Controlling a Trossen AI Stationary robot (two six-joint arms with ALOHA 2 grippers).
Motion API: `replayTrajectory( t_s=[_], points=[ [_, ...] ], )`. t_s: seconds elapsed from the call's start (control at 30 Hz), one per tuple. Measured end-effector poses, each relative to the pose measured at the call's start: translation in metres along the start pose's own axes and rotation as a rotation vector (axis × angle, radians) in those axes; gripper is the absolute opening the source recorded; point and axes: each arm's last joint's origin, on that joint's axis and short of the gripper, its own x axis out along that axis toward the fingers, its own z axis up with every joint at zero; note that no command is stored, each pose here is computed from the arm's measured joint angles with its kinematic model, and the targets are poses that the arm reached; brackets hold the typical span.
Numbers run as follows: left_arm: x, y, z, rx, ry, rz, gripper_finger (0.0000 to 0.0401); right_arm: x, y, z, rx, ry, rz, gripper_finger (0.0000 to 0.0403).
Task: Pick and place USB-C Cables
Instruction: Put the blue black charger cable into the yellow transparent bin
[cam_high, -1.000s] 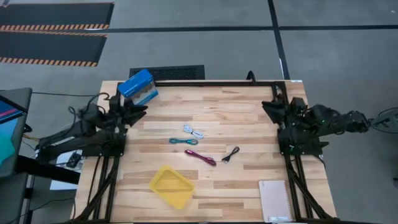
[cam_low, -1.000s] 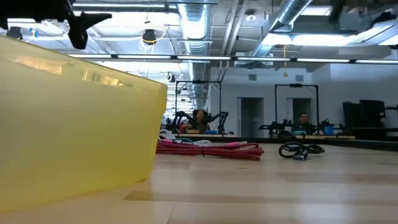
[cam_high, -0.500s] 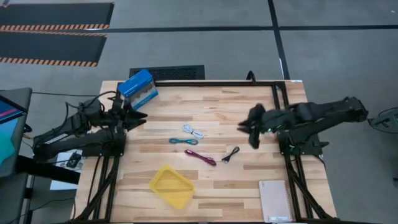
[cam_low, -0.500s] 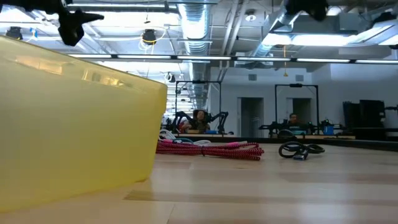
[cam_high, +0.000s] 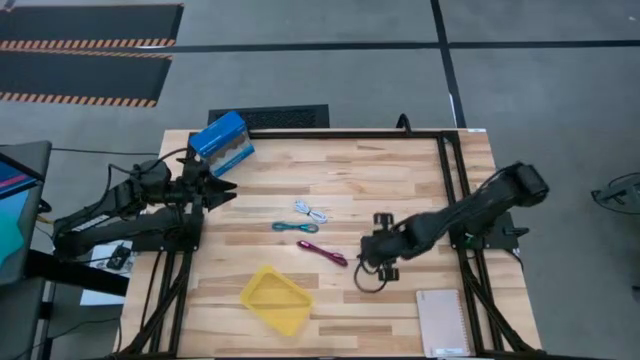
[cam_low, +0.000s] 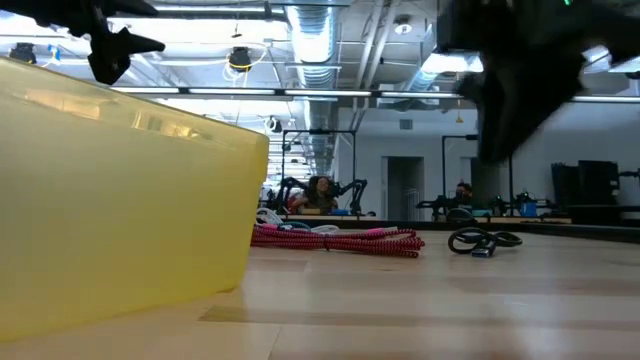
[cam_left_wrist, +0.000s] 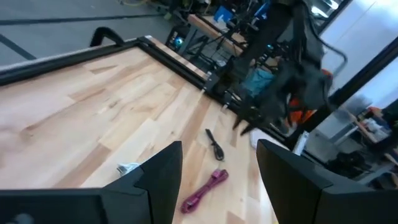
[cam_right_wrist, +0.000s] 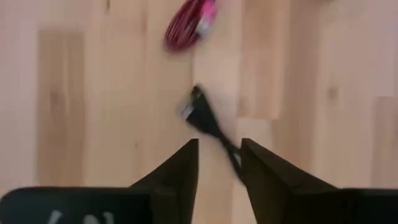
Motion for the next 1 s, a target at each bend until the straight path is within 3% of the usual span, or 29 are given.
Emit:
replayTrajectory(
  t_s=[0.17, 0.33, 0.67, 0.8, 1.0],
  points=[
    [0.000, 0.002, 0.001, 0.002, -0.032, 0.055, 0.0197, 0.025, 0.004, 0.002, -0.093, 0.132, -0.022, 0.0213],
    [0.000, 0.002, 0.001, 0.001, -0.039, 0.068, 0.0197, 0.034, -0.001, 0.008, -0.173, 0.153, -0.023, 0.0250],
    [0.006, 0.001, 0.004, 0.052, -0.029, 0.030, 0.0197, 0.037, -0.010, 0.009, -0.276, 0.171, -0.018, 0.0237],
    [0.019, -0.005, 0.011, 0.108, -0.031, -0.068, 0.0197, 0.038, -0.012, 0.010, -0.271, 0.168, -0.020, 0.0233],
    [0.044, -0.004, 0.006, 0.149, 0.075, -0.064, 0.0197, 0.038, -0.012, 0.012, -0.262, 0.146, -0.023, 0.0233]
  ],
)
